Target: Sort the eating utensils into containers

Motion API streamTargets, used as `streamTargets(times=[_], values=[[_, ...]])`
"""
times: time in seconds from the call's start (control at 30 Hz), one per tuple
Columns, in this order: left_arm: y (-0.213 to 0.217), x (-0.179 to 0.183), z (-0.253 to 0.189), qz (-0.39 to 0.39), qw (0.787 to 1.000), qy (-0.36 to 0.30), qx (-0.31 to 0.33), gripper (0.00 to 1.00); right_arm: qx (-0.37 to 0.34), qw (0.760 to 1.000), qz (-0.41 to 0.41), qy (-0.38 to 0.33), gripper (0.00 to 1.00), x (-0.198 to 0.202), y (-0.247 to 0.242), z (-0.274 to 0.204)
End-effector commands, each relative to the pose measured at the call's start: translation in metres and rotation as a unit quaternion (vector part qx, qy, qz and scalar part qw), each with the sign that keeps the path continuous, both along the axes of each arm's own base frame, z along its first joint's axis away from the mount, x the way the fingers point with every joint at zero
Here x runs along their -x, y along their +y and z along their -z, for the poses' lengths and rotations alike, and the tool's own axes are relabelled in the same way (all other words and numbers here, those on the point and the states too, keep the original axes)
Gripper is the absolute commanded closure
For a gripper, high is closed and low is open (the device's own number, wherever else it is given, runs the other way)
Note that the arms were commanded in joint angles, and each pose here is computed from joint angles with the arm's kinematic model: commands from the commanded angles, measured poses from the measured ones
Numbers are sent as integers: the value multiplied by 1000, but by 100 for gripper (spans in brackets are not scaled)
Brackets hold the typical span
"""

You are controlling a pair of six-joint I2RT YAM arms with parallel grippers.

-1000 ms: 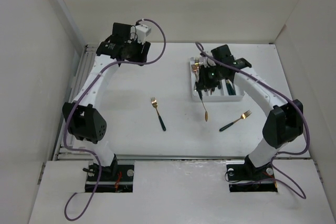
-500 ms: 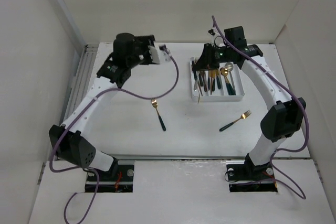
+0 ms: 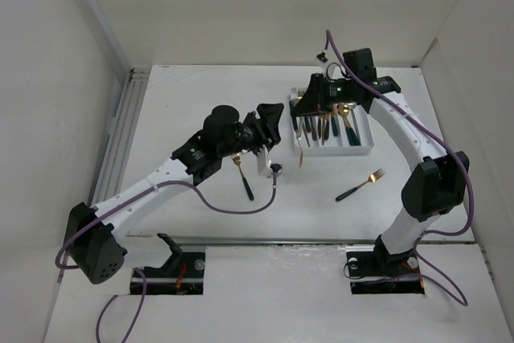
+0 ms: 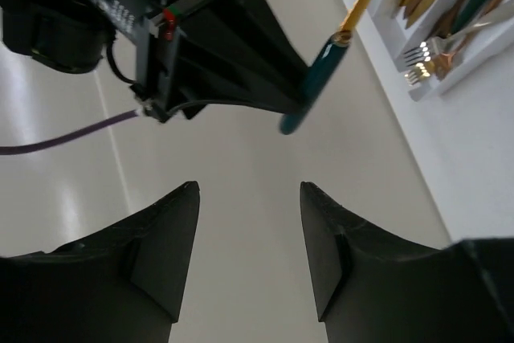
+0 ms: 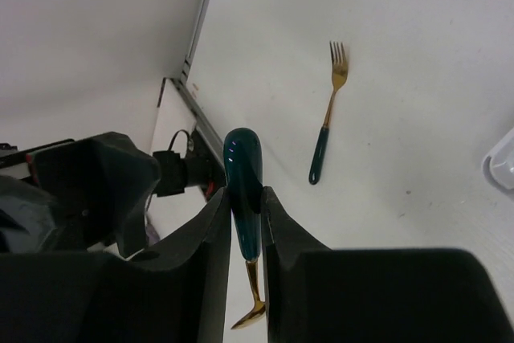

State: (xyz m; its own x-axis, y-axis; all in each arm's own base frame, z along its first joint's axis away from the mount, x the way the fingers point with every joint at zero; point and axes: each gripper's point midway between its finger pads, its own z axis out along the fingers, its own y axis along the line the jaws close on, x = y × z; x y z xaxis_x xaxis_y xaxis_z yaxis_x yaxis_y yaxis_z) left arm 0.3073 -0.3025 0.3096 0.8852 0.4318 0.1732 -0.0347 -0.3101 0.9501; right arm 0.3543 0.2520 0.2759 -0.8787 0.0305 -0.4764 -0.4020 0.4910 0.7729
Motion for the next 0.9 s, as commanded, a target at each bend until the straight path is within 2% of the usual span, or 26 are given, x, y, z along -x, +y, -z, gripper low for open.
streamTargets(times=[0.0, 0.13, 0.43, 0.63, 0.67, 0.83, 0.87], values=[[-11, -2, -22, 21, 996, -90, -2, 51, -41, 998, -21, -31, 100, 20, 1, -31], [-15, -14, -21, -6, 996, -92, 16, 59, -8, 998, -29, -64, 100, 33, -7, -27], [-18, 1, -4, 35, 994, -107, -10, 60, -6, 993, -95, -65, 100, 68, 9, -17], [-18, 10, -7, 51, 990, -134, 11, 60, 3, 993, -97, -62, 100, 71, 13, -14], [-18, 13, -19, 54, 987, -148, 25, 60, 3, 993, -97, -62, 100, 71, 13, -14], [-17, 28, -22, 72, 985, -151, 40, 60, 7, 994, -95, -55, 100, 70, 16, -10], [-17, 30, -10, 79, 986, -146, 30, 60, 11, 994, -92, -51, 100, 68, 16, -6]])
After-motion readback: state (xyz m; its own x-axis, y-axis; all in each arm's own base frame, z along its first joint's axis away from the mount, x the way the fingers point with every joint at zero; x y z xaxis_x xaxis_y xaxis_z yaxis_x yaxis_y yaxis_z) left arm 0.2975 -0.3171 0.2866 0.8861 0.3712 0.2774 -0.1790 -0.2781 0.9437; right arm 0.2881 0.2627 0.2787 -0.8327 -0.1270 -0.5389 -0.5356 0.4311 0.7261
